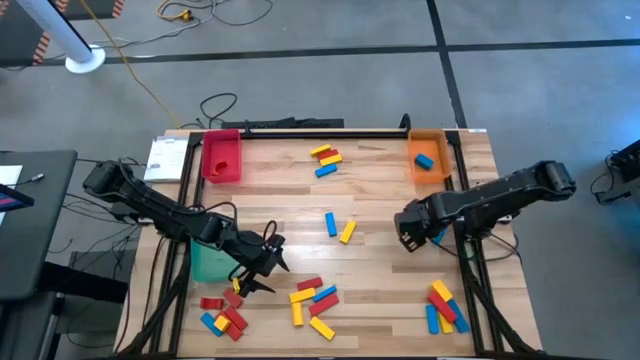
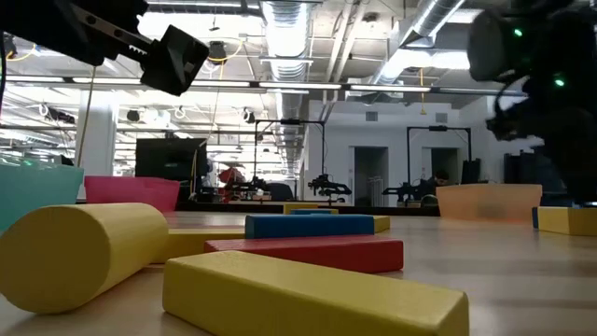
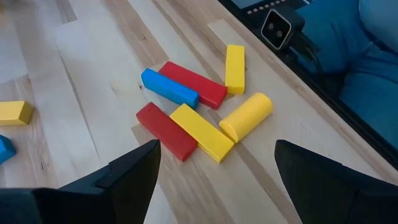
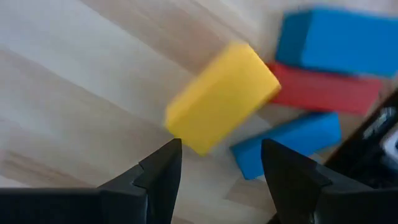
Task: Sort blocks
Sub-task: Put the yellow block into the green bin
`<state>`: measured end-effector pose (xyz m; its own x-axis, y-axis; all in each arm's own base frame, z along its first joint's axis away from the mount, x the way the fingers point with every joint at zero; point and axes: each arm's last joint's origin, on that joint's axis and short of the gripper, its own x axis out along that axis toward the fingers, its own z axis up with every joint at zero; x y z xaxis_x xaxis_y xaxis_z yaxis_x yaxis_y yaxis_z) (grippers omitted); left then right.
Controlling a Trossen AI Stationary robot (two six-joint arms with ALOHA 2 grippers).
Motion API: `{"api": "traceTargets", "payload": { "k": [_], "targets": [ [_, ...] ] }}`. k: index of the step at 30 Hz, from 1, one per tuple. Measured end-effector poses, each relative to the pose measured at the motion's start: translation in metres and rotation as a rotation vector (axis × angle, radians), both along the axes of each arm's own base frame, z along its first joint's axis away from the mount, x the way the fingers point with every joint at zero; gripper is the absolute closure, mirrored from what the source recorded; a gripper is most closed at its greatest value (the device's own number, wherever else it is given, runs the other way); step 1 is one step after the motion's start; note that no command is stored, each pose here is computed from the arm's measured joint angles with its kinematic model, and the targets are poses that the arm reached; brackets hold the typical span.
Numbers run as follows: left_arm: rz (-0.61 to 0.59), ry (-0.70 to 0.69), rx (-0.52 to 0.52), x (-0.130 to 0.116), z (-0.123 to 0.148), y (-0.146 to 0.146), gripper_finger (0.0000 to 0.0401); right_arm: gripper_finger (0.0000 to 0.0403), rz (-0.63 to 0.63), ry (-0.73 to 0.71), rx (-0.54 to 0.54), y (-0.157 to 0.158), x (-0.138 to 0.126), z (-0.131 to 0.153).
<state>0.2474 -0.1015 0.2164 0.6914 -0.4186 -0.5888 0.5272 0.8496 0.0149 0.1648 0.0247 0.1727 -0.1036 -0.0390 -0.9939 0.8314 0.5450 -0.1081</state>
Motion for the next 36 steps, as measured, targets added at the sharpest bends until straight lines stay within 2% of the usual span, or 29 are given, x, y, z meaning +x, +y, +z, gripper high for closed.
{"api": "traceTargets", "payload": {
  "k": [4, 9, 14, 19, 26, 33, 36],
  "targets": [
    [-0.015, -0.004, 0.019, 0.0, 0.0, 0.0, 0.0093, 0.0168, -0.03, -0.026, -0.001, 0.006, -0.002, -0.007],
    [-0.034, -0.016, 0.041, 0.0, -0.001, 0.0, 0.0093, 0.0168, -0.042, -0.169, 0.027, 0.006, 0.01, -0.015],
    [-0.034, -0.014, 0.042, -0.001, -0.001, 0.0, 0.0093, 0.0168, -0.065, -0.181, 0.025, 0.002, 0.01, -0.018],
    [-0.031, -0.013, 0.039, -0.001, -0.001, 0.0, 0.0093, 0.0168, -0.028, -0.18, 0.005, -0.002, 0.009, -0.02],
    [-0.023, -0.006, 0.028, -0.001, -0.001, 0.0, 0.0093, 0.0168, 0.071, -0.153, -0.008, -0.009, 0.007, -0.022],
    [-0.021, -0.013, 0.023, 0.0, 0.0, 0.0, 0.0093, 0.0168, 0.287, -0.144, 0.0, -0.009, 0.008, -0.022],
    [-0.021, -0.015, 0.023, 0.0, 0.0, 0.0, 0.0093, 0.0168, 0.343, -0.142, 0.0, -0.009, 0.008, -0.022]
  ]
}}
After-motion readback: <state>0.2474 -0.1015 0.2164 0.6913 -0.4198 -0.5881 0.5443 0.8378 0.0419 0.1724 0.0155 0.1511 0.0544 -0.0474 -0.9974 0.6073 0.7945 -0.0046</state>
